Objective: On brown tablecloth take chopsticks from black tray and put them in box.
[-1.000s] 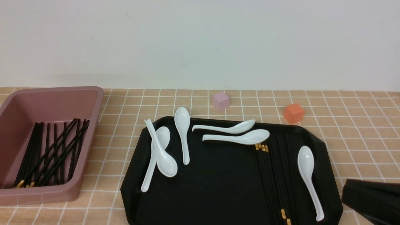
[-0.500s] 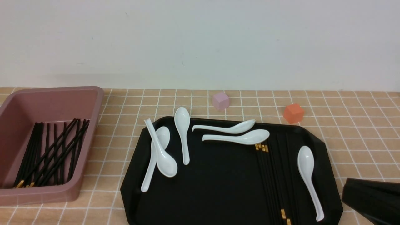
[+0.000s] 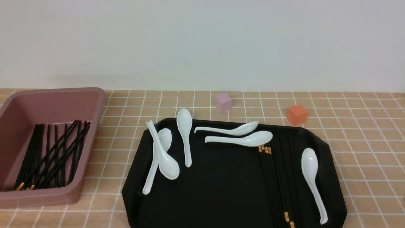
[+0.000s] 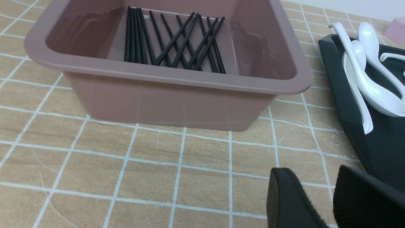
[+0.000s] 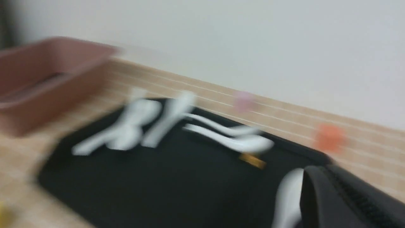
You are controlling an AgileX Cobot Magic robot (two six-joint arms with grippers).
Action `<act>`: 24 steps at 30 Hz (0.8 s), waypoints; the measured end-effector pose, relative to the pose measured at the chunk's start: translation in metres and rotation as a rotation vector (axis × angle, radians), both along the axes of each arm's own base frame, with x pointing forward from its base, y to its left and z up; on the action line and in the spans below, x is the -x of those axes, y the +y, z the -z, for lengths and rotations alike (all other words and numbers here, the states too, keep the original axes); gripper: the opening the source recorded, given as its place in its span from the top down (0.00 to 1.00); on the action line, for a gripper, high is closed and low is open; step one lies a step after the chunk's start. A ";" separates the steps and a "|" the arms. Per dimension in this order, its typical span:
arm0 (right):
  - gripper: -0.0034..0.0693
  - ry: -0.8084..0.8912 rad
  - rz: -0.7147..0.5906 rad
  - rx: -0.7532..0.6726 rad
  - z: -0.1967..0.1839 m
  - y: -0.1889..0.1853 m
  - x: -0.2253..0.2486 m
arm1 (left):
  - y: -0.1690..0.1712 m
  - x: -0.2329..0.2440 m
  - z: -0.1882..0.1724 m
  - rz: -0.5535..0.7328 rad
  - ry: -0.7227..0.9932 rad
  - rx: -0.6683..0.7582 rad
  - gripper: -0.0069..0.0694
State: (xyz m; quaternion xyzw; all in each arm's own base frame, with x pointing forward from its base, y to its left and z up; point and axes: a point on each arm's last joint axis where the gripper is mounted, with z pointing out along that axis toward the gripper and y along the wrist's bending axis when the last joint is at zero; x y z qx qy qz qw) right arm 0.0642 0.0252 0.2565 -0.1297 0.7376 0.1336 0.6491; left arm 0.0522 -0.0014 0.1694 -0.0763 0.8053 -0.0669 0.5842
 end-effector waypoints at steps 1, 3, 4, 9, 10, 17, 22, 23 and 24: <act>0.90 0.004 0.055 0.003 0.009 -0.004 0.001 | 0.000 0.000 0.000 0.000 0.000 0.000 0.60; 0.90 0.002 0.127 0.002 0.023 -0.010 0.004 | 0.000 0.000 0.000 0.000 0.000 0.000 0.60; 0.90 -0.002 0.199 0.001 0.033 -0.015 0.006 | 0.000 0.000 0.000 0.000 0.000 0.000 0.60; 0.89 0.011 0.334 0.001 0.062 -0.023 0.009 | 0.000 0.000 0.000 0.000 0.000 0.000 0.60; 0.89 0.025 0.347 0.004 0.067 -0.024 0.009 | 0.000 0.000 0.000 0.000 0.000 0.000 0.60; 0.88 0.109 0.359 0.019 0.079 -0.025 0.010 | 0.000 0.000 0.000 0.000 0.000 0.000 0.60; 0.87 0.159 0.360 0.029 0.082 -0.025 0.011 | 0.000 0.000 0.000 0.000 0.000 0.000 0.60; 0.86 0.159 0.360 0.030 0.082 -0.025 0.011 | 0.000 0.000 0.000 0.000 0.000 0.000 0.60; 0.86 0.159 0.360 0.030 0.082 -0.025 0.011 | 0.000 0.000 0.000 0.000 0.000 0.000 0.60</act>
